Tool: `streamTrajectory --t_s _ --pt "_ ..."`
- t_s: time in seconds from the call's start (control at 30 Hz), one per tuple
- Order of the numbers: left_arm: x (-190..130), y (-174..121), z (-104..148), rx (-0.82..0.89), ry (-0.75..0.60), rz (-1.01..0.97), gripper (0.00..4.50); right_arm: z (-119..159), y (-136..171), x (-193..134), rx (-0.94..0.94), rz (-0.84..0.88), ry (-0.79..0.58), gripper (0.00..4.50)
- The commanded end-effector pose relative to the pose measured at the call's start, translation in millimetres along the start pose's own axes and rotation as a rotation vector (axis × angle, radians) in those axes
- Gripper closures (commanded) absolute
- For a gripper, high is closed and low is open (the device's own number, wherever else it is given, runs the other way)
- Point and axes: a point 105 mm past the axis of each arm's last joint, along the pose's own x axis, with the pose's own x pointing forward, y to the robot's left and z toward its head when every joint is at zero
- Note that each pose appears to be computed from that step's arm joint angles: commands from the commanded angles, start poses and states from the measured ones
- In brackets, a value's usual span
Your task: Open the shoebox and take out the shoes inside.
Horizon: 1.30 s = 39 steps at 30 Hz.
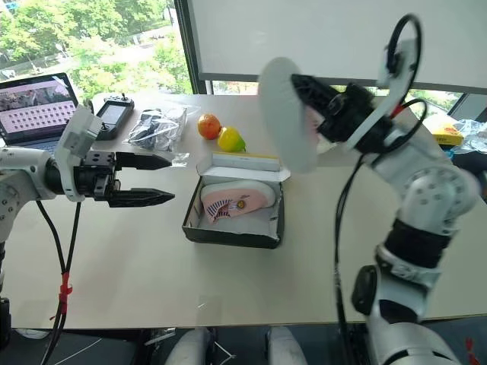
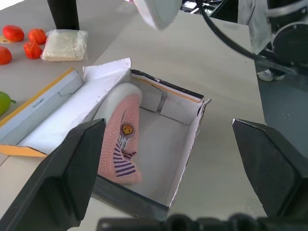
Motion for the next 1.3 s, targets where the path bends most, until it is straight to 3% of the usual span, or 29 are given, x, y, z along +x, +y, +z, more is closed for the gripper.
streamTrajectory --t_s 0.03,0.23,0.33,0.5,0.63,0.7,0.77,1.0,1.17,1.3 --pt "1.6 5.2 15.4 0.067 -0.048 -0.001 0.0 -17.9 -50.1 -14.3 -0.342 -0.218 0.171 4.03" --pt "5.2 15.6 15.9 0.097 -0.071 0.022 0.0 -55.3 -71.7 -10.2 -0.709 -0.281 0.319 4.03" --pt "7.3 21.1 20.1 0.102 -0.105 0.059 0.0 -92.2 -80.2 -4.5 -1.071 -0.283 0.443 4.03" --pt "3.2 20.8 19.1 0.112 -0.094 0.075 0.0 -119.5 -69.6 11.0 -1.164 -0.253 0.422 4.03" --pt "-0.2 20.1 21.2 0.118 -0.096 0.09 0.0 -143.5 -53.5 14.6 -1.026 -0.145 0.461 4.03" --pt "-0.3 17.9 20.3 0.117 -0.094 0.085 0.0 -145.3 -46.3 15.6 -0.96 -0.109 0.466 3.06" --pt "-0.8 16.8 19.5 0.117 -0.093 0.085 0.0 -143.4 -40.4 15.4 -0.896 -0.078 0.472 2.55" --pt "-9.7 21.1 27.9 0.15 -0.137 0.142 0.0 -113.6 -31.1 15.2 -0.755 -0.052 0.509 0.04" --pt "-14.7 19.5 29.3 0.164 -0.134 0.162 0.0 -83.3 -1.2 28.7 -0.625 0.064 0.465 0.04" --pt "-23.0 22.7 21.7 0.154 -0.098 0.211 0.0 -64.4 58.1 46.6 -0.449 0.325 0.406 0.04"
